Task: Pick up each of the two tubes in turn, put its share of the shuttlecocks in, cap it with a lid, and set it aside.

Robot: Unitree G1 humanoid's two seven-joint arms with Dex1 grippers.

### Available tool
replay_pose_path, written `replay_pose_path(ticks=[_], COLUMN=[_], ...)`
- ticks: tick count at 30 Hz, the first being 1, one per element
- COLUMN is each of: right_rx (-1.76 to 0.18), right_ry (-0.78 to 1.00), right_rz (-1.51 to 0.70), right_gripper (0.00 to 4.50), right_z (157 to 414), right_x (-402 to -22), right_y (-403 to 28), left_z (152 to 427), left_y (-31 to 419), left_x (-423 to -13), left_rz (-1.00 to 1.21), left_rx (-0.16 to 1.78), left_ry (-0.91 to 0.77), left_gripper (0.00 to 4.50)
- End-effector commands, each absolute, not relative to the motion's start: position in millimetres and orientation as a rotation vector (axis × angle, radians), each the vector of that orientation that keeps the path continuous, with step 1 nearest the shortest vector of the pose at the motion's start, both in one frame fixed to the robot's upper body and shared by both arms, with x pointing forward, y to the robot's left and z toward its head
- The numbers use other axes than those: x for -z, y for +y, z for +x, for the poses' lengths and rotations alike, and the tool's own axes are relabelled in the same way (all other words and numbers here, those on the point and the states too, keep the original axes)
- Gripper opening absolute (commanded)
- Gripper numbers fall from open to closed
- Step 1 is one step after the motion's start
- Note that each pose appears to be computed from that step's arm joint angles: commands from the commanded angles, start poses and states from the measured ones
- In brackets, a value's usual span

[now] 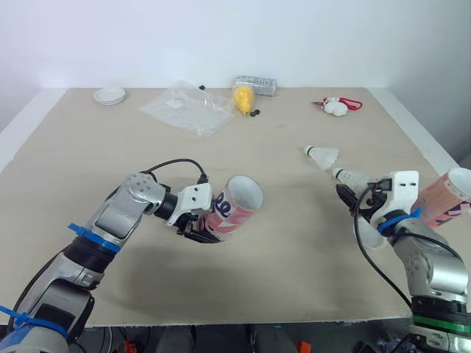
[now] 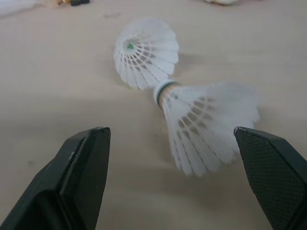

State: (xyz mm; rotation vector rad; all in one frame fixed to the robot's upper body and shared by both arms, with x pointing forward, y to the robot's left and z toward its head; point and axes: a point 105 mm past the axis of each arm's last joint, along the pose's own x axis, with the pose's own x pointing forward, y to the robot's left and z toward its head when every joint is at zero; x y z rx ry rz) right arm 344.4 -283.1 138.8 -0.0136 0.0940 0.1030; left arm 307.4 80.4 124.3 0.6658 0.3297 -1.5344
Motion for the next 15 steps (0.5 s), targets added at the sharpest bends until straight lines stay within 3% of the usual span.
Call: replay_pose_path(ticks=[1, 13, 15], right_rx=[-0.118, -0.153, -0.143], right_ry=[0.052, 0.089, 0.08], right_rz=[-0.024, 0.033, 0.028], right_gripper=[4.43, 4.43, 3.91], right_z=[353, 377, 380], right_x=[-152, -142, -144], right_y=[-284, -282, -284], left_z=[308, 306, 305], left_y=[82, 86, 87], left_x=[-124, -122, -121], left_rz=[0.683, 0.678, 0.678], left_rx=[1.526, 1.511, 1.51], left_ry=[0.329, 0.338, 0.339], left_gripper=[2.99, 2.99, 2.99])
